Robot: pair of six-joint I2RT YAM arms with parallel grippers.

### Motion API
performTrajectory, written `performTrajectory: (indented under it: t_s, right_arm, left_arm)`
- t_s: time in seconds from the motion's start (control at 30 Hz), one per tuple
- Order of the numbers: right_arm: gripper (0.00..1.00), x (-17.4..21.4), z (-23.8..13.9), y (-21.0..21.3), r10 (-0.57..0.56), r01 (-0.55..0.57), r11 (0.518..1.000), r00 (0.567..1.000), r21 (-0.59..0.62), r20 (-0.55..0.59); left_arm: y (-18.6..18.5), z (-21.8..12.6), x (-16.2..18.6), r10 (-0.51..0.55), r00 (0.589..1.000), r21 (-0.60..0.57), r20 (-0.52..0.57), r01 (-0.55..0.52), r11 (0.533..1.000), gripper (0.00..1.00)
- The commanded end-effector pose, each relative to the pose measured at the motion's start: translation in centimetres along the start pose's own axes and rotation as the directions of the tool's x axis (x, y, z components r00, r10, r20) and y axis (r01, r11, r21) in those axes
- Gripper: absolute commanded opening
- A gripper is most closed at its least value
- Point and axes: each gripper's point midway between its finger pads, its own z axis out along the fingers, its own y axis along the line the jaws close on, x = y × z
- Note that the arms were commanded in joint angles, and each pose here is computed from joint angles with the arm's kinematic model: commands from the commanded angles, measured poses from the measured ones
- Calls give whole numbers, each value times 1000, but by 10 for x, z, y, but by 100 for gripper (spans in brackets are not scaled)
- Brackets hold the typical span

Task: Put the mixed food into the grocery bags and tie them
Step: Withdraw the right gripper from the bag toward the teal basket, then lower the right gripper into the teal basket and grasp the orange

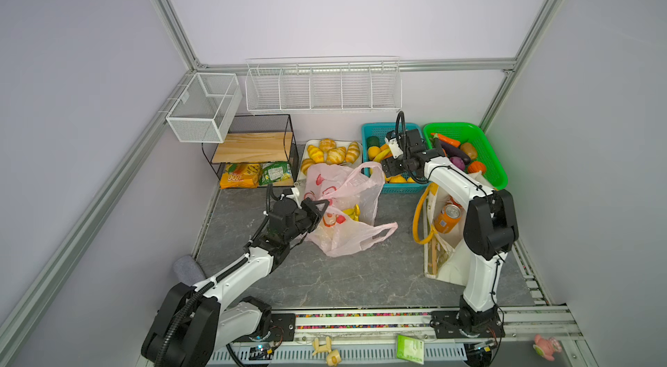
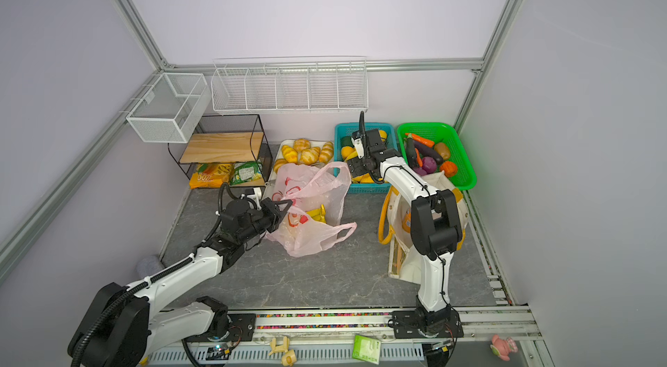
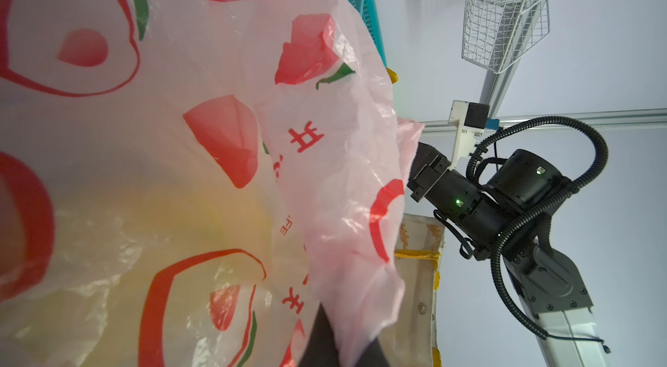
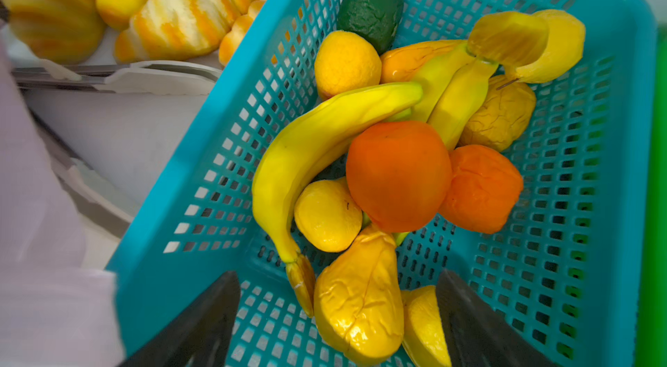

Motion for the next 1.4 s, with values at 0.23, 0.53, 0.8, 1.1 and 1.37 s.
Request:
performTrajectory:
  t_s: [0.23,0.53,0.8,1.1,1.37]
  right_arm:
    - [89,-11,-70,5,-12,29,991,992,-133,128]
    - [91,-3,-21,-35,-30,33,997,999,67,-44]
    - [95,4,28,-43,-91,111,986,984,127,-152]
    - [92,7,70,-47,-135,167,976,967,140,-217]
    - [88,9,94,-48,-155,190,973,959,129,-238]
  left_arm:
    - [-19,0,-10,71,997,18,31,-72,997,0]
    - [-23,-1,-10,75,997,27,27,-76,997,0]
    - [-26,-2,-11,80,996,25,31,-81,996,0]
    - [-26,-2,-11,78,996,23,30,-79,997,0]
    - [-24,-2,-11,77,996,20,35,-78,997,0]
